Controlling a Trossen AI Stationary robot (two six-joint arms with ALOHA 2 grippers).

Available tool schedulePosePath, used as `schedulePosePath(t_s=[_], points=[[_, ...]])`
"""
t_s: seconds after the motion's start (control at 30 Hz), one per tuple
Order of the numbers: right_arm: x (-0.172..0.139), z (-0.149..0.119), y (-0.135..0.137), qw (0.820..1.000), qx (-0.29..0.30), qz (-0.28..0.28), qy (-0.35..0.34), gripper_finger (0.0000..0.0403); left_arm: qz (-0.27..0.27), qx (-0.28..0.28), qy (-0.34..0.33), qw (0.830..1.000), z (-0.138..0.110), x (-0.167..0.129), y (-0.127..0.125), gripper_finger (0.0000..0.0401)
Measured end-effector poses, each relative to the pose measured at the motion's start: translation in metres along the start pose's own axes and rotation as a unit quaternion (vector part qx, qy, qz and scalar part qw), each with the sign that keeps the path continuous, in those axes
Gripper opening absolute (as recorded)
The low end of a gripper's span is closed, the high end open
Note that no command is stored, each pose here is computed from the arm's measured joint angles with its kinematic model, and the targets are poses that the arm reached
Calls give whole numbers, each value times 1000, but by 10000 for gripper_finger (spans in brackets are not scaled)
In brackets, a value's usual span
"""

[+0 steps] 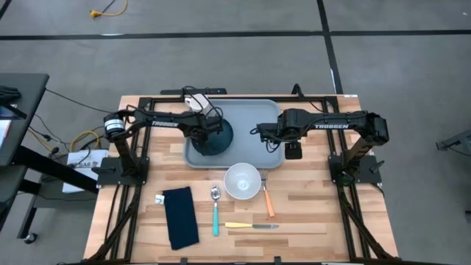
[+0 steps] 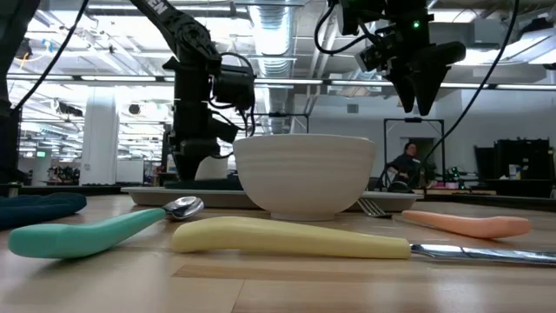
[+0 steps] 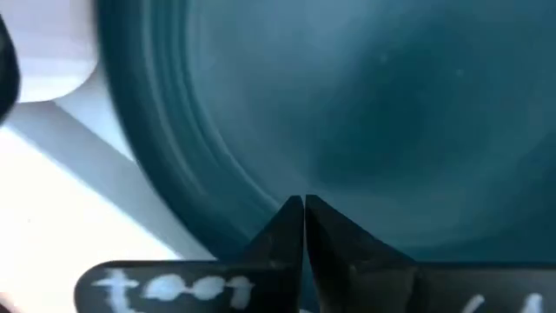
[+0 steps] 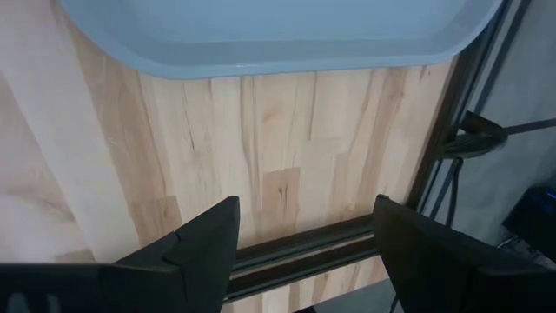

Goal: Set up tray
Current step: Put the green plate on the gray serving tray at the bottom of the white mug

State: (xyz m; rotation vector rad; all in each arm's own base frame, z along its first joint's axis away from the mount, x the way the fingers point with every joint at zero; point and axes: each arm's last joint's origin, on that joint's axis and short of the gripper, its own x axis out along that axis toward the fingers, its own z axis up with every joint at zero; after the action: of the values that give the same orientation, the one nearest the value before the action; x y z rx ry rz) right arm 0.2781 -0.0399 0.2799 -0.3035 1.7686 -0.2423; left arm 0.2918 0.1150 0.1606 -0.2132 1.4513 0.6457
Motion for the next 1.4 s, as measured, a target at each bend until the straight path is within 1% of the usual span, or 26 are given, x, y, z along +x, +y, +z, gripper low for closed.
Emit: schedulePosePath(t_s=[0.23, 0.5, 0.83, 1.23, 1.4], points=[[0, 0, 0, 1000, 0, 0, 0, 254, -5, -2, -18, 1000, 4, 0, 0, 4], [0, 0, 0, 1000, 1, 0, -1, 254, -26, -6, -65, 997, 13, -1, -2, 4], [0, 1, 0, 1000, 2, 0, -4, 254, -28, 8, -77, 997, 16, -1, -3, 4], [0, 1, 0, 1000, 6, 0, -5, 254, -34, 12, -81, 996, 16, -1, -4, 4], [0, 1, 0, 1000, 6, 1, -4, 254, -22, 3, -84, 996, 17, -1, -3, 4]])
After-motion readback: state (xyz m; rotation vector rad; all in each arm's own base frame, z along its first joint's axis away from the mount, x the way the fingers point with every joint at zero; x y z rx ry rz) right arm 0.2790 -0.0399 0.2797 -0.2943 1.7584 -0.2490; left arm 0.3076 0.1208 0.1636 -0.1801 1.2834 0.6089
